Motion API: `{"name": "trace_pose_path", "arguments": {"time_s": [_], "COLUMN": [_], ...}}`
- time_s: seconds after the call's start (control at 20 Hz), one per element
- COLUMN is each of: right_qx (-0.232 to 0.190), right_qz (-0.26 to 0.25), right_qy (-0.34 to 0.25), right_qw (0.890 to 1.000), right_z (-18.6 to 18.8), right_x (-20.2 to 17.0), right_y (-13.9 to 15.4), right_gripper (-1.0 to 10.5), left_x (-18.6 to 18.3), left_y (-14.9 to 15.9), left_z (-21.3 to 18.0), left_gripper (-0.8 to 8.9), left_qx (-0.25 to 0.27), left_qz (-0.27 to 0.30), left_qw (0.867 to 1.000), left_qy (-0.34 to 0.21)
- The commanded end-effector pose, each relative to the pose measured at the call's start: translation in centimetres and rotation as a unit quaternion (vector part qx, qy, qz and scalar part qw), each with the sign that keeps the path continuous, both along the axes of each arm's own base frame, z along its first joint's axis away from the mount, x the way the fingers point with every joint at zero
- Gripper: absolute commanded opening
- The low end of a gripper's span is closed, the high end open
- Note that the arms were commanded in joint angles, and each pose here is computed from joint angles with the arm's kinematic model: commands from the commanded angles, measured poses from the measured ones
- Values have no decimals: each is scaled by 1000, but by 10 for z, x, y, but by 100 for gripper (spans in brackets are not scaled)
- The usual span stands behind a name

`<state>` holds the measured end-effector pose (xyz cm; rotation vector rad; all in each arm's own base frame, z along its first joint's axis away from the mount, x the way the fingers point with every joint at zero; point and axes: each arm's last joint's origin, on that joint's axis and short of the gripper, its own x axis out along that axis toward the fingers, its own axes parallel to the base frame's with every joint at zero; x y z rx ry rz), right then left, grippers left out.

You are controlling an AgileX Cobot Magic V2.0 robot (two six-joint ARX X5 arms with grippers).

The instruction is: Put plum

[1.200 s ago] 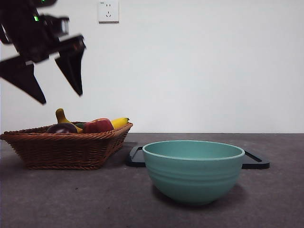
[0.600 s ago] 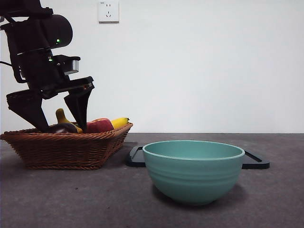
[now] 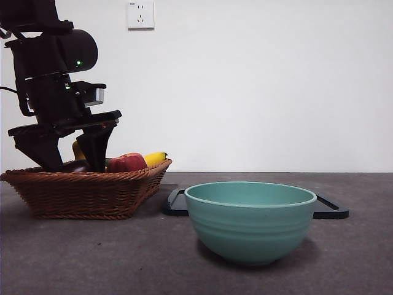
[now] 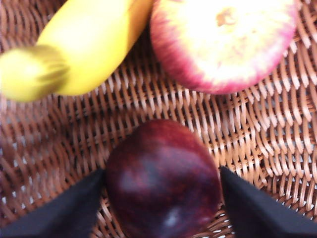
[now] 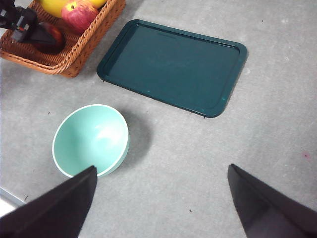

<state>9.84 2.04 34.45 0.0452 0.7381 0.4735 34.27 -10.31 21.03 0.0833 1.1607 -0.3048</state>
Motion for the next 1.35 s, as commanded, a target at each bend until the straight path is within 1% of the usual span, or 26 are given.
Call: {"name": "trace_pose_path", "arguments": {"time_s": [0.05, 0.2, 0.3, 0.5, 0.65, 0.75, 0.85, 1.0, 1.15, 1.35], "right_qx": [6, 6, 6, 6, 6, 6, 6, 6, 6, 6], "right_qz": [0, 0, 0, 0, 0, 0, 0, 0, 0, 0], "right_qy": [-11, -12, -12, -13, -13, -13, -13, -13, -12, -12], "right_qw": [1000, 1000, 1000, 1000, 1000, 1000, 1000, 1000, 1000, 1000], "right_z": [6, 6, 6, 6, 6, 6, 6, 6, 6, 6], "right_x": [0, 0, 0, 0, 0, 0, 0, 0, 0, 0], "right_y": [1, 1, 1, 1, 1, 1, 1, 1, 1, 1], "right_gripper": [423, 423, 423, 423, 423, 423, 423, 423, 423, 423], "left_x": [4, 3, -1, -22, -53, -78, -101, -123, -134, -135], "left_y": [-3, -2, -1, -4, -14, -26, -43, -72, -103, -137], "left_z": [-1, 2, 11, 54, 92, 112, 126, 127, 115, 88], "left_gripper": [244, 249, 249, 249, 249, 249, 249, 249, 249, 249], "left_qx": [2, 0, -4, -24, -70, -100, -117, -126, -124, -108], "left_qz": [-7, -3, -3, -17, -62, -107, -152, -216, -267, -308], "left_qw": [1000, 1000, 1000, 997, 990, 982, 973, 960, 950, 942], "left_qy": [1, 1, -8, -65, -102, -116, -131, -124, -104, -71]}}
